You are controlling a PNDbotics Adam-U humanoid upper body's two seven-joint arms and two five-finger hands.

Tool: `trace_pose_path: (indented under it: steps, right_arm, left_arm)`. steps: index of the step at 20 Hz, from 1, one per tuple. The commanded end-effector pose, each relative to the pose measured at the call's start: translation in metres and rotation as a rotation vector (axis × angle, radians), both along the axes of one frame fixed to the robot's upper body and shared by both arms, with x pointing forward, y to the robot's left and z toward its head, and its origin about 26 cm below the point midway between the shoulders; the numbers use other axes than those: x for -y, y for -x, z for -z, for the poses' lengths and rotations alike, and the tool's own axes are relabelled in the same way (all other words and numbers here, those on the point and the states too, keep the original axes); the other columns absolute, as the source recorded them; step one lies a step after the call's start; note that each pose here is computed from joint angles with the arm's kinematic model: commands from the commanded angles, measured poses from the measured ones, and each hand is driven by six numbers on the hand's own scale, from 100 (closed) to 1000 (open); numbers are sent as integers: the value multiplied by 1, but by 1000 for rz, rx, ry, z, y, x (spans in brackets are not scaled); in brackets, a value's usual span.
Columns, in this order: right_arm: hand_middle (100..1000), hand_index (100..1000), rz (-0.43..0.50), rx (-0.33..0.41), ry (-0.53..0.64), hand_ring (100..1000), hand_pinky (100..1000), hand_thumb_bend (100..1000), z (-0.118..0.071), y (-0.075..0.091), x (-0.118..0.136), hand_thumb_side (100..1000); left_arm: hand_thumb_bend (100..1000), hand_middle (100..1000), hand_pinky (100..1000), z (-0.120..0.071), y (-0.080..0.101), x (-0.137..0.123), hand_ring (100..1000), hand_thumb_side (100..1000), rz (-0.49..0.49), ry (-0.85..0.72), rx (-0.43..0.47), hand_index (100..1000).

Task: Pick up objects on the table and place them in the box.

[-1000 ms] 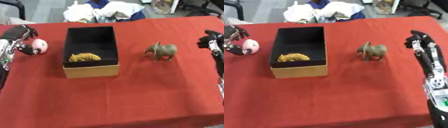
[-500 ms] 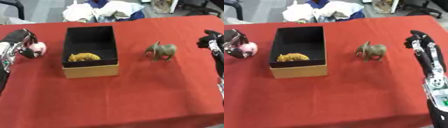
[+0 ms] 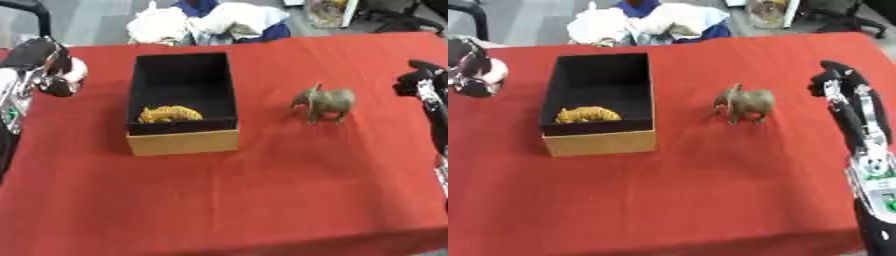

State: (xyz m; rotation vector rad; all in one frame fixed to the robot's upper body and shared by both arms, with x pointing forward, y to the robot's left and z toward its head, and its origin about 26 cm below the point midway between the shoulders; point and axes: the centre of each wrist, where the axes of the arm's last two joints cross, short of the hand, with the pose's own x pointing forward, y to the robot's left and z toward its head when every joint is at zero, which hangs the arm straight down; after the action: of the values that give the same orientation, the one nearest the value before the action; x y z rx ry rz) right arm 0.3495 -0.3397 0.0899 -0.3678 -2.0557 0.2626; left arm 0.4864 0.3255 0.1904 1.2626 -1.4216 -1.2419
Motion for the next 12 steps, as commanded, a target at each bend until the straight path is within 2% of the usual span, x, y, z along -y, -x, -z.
trace_pose_path:
  steps: [1, 8, 12]
  right_arm:
    - [599, 826, 2, 21, 11, 638, 659, 100, -8, -1, 5, 760]
    - [599, 827, -8, 21, 11, 639, 660, 100, -9, -2, 3, 760]
    - [599, 827, -11, 22, 11, 639, 660, 100, -9, -2, 3, 760]
  left_arm:
    - [239, 258, 448, -38, -1, 21, 310, 100, 99, 10, 94, 362]
    - [258, 263, 454, -54, 2, 76, 316, 100, 368, -5, 71, 369]
    - [277, 273, 459, -48, 5, 98, 325, 100, 477, -43, 15, 381]
